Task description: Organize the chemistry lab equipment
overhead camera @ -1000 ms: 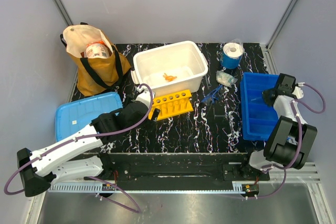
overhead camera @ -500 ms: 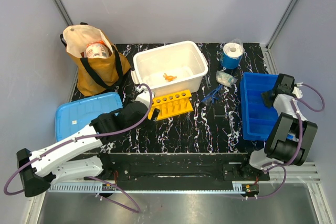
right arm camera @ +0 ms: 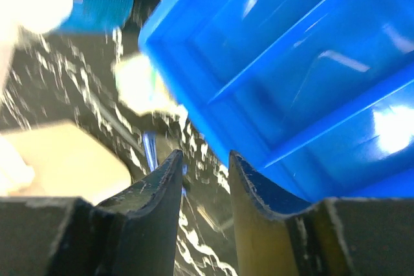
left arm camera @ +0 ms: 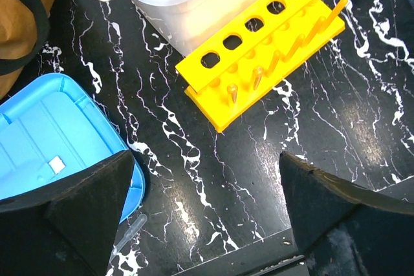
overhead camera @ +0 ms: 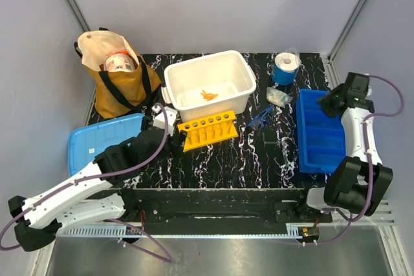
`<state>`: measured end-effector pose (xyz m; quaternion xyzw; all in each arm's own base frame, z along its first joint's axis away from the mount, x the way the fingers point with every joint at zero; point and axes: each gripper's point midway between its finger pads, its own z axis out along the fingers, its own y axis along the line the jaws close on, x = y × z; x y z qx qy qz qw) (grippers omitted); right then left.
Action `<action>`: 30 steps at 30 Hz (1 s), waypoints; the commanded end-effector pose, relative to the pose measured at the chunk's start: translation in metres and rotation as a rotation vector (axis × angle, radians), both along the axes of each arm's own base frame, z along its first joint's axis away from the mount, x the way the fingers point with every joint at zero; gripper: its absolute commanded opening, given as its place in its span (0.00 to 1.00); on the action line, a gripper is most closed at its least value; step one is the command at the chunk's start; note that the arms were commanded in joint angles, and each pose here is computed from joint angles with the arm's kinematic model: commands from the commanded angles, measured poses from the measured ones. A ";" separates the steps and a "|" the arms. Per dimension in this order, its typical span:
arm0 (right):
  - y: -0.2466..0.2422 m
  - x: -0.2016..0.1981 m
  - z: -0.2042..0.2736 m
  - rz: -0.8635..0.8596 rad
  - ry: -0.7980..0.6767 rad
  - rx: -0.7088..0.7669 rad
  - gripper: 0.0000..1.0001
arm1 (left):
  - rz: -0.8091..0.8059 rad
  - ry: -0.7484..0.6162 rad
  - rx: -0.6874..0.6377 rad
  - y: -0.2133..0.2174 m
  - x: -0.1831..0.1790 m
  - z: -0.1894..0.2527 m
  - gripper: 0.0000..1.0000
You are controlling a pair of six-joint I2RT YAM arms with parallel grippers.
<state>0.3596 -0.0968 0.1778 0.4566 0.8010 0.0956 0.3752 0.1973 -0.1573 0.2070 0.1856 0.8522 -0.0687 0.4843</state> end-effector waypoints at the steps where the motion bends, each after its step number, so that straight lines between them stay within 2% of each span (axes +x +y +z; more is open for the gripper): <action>1: 0.062 -0.007 0.014 0.295 0.019 -0.054 0.41 | 0.052 -0.083 -0.079 0.008 0.005 0.020 0.99; 6: 0.100 -0.009 0.001 0.464 0.047 -0.147 0.42 | 0.091 -0.135 -0.135 0.021 0.003 0.033 0.99; 13: 0.160 -0.019 -0.043 0.652 0.113 -0.113 0.43 | 0.109 -0.186 -0.197 0.029 0.002 0.046 0.99; 24: 0.208 -0.032 -0.118 0.750 0.305 -0.163 0.41 | 0.083 -0.175 -0.195 0.024 0.000 0.044 0.99; 30: 0.207 -0.034 -0.144 0.743 0.387 -0.260 0.39 | 0.088 -0.182 -0.199 0.025 0.001 0.044 0.99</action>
